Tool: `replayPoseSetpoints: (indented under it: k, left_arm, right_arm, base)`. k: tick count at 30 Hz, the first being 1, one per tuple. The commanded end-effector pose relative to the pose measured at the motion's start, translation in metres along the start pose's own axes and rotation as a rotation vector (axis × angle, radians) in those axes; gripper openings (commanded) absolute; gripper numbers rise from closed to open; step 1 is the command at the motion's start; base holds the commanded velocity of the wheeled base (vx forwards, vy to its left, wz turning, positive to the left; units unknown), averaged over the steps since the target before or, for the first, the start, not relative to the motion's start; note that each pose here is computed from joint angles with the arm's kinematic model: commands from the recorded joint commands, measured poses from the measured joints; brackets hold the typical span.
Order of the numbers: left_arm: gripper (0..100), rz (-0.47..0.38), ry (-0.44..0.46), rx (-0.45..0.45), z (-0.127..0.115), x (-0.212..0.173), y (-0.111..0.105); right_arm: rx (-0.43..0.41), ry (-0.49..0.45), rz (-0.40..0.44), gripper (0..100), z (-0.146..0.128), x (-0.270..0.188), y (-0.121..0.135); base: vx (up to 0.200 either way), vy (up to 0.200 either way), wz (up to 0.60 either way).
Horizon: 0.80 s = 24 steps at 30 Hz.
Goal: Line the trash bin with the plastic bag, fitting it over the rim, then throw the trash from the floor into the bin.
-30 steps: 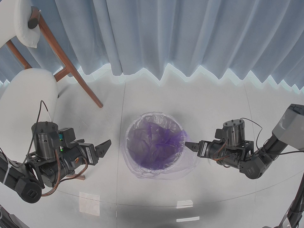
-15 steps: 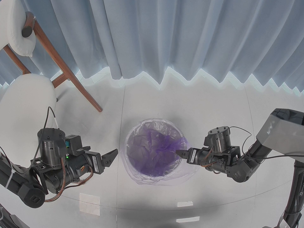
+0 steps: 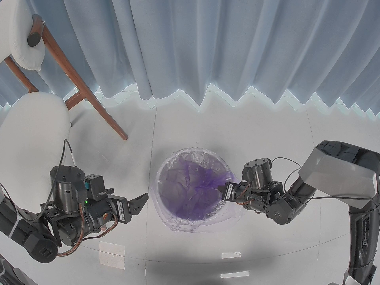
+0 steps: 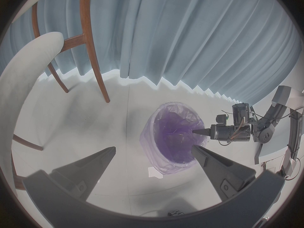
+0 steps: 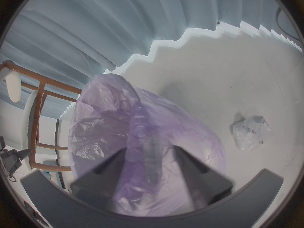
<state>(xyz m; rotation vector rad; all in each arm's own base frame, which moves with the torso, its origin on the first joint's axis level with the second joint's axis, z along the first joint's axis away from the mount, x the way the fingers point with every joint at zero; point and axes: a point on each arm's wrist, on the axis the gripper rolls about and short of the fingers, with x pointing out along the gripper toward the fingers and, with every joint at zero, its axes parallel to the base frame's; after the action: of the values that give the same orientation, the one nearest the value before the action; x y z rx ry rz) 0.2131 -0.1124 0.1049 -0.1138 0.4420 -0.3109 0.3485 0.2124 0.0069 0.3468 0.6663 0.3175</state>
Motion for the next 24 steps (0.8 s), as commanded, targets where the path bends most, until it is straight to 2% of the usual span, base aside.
replayPoseSetpoints:
  k: [1, 6, 11, 19, 20, 21, 24]
  left_arm:
    - [100, 0.002, 0.003, 0.001, -0.001, 0.000, 0.000]
    - [100, 0.004, 0.011, 0.002, -0.002, 0.002, 0.000]
    - [100, 0.004, 0.014, 0.003, -0.002, 0.006, 0.000]
    - [100, 0.004, 0.020, 0.002, -0.003, 0.007, 0.000]
    - [100, 0.004, 0.020, 0.002, -0.003, 0.007, 0.000]
    - [100, 0.003, 0.022, 0.003, -0.004, 0.006, 0.000]
    - [100, 0.005, 0.024, 0.002, -0.004, 0.006, 0.000]
  right_arm:
    - [-0.017, 0.023, -0.013, 0, -0.009, 0.009, -0.005]
    - [-0.139, 0.009, -0.015, 0, -0.005, 0.008, -0.007]
    - [-0.271, -0.035, -0.005, 0, 0.015, 0.005, -0.016]
    - [-0.478, -0.095, 0.148, 0, 0.038, 0.007, -0.004]
    - [-0.478, -0.095, 0.148, 0, 0.038, 0.007, -0.004]
    - [-0.539, -0.104, 0.186, 0, 0.041, 0.008, -0.002]
    - [-0.628, -0.099, 0.241, 0, 0.043, 0.010, -0.008]
  base:
    - [0.000, 0.000, 0.00]
    - [0.000, 0.000, 0.00]
    - [0.000, 0.000, 0.00]
    - [0.000, 0.000, 0.00]
    - [0.000, 0.000, 0.00]
    - [0.000, 0.000, 0.00]
    - [0.000, 0.000, 0.00]
